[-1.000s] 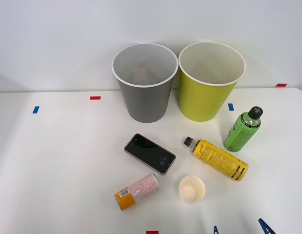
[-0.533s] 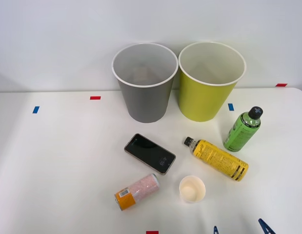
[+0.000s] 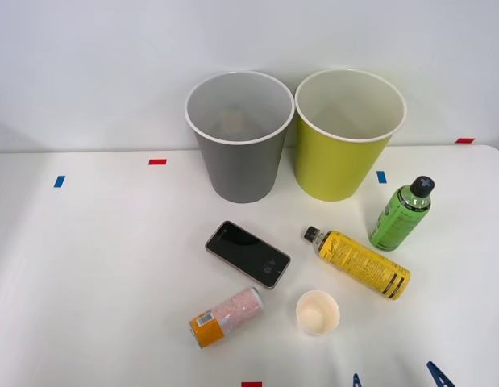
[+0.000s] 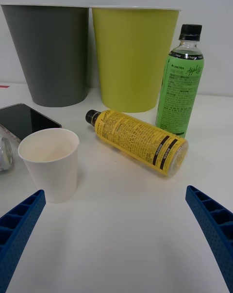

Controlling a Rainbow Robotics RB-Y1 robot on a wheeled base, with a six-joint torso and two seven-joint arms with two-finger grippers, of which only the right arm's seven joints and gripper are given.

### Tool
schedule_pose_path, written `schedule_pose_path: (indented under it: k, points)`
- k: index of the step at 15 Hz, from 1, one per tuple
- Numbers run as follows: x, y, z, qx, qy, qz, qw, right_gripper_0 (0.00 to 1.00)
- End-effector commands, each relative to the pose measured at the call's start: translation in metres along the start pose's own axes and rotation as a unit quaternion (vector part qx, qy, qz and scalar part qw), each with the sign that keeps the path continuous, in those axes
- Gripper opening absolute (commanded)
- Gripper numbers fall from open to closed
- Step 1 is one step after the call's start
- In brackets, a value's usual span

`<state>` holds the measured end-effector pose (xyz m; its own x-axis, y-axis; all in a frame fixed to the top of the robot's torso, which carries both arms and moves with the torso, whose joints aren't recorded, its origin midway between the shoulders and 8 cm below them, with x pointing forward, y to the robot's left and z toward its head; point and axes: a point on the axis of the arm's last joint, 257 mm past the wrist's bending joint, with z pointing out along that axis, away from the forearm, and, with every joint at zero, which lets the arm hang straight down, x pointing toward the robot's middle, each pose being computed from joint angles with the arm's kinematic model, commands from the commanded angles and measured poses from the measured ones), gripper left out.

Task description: Put cans in the gray bin, plastic bottles in the light green bin

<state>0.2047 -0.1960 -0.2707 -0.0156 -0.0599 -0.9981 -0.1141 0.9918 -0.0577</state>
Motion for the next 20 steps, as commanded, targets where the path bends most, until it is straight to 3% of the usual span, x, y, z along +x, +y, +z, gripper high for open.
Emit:
schedule_pose_path:
  k: [1, 20]
  points:
    - [0.0000, 0.0000, 0.0000, 0.000, 0.000, 0.000, 1.000, 1.00]
    - [0.0000, 0.0000, 0.0000, 0.000, 0.000, 0.000, 1.000, 1.00]
